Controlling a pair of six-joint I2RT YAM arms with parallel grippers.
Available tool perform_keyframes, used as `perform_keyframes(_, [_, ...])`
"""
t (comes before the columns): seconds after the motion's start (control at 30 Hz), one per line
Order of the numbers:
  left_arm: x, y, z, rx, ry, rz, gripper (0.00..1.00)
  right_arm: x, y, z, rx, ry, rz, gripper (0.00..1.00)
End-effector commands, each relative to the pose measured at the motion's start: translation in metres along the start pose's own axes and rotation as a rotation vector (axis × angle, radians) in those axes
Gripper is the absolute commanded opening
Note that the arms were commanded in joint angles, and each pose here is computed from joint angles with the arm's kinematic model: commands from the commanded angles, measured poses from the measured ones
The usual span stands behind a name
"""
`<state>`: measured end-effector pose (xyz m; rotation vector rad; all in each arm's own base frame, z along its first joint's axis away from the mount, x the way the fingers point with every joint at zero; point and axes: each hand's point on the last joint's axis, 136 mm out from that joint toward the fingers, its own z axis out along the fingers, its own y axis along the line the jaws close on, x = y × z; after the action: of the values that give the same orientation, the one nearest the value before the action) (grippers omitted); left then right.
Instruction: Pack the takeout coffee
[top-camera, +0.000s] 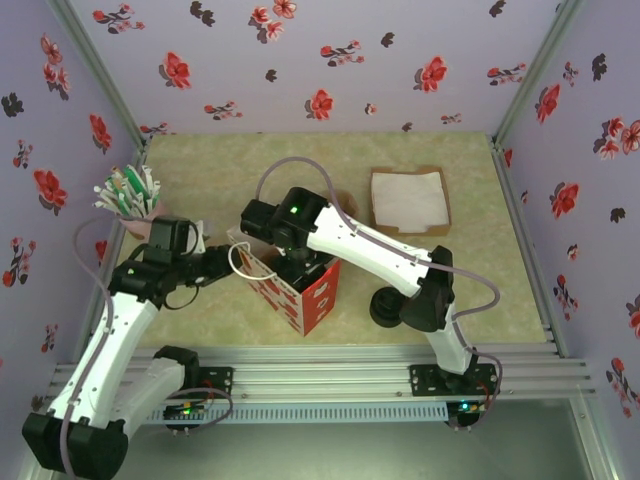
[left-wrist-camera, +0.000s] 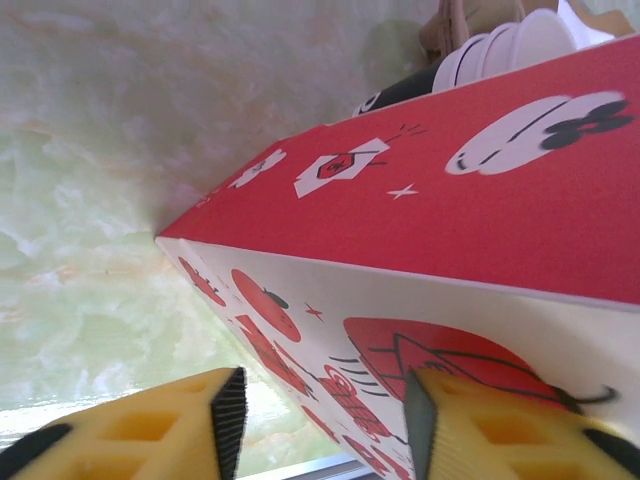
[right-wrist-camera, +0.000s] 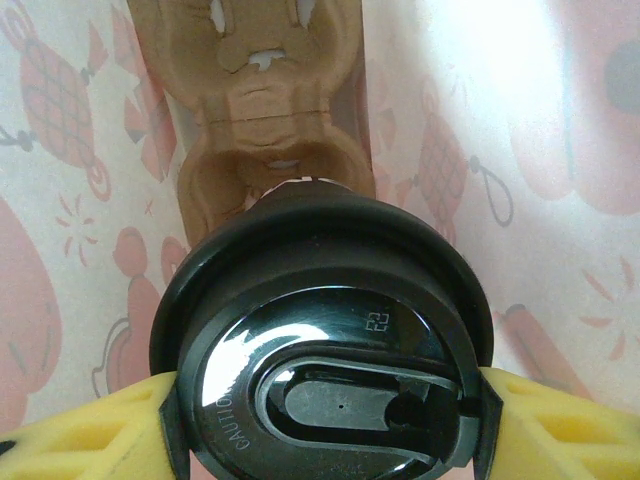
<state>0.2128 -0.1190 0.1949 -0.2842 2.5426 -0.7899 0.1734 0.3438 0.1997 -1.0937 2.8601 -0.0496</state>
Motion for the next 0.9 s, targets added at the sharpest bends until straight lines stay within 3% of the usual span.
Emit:
perform_keyframes(0.0, [-0.009,-0.003,-0.024,-0.029,-0.078,0.049,0.55,0.028,-0.014,-0.008,0.031,0.088,0.010,0.66])
perform_keyframes(0.33, [-0.019,-0.003,-0.066,-0.068,-0.230,0.110,0.98,0.026,-0.012,-0.006,0.017,0.070,0.009,0.66])
perform_keyframes(0.87, [-0.022,-0.005,-0.088,-0.051,-0.339,0.136,0.99,0.024,-0.009,-0.001,-0.003,0.052,0.008,0.66])
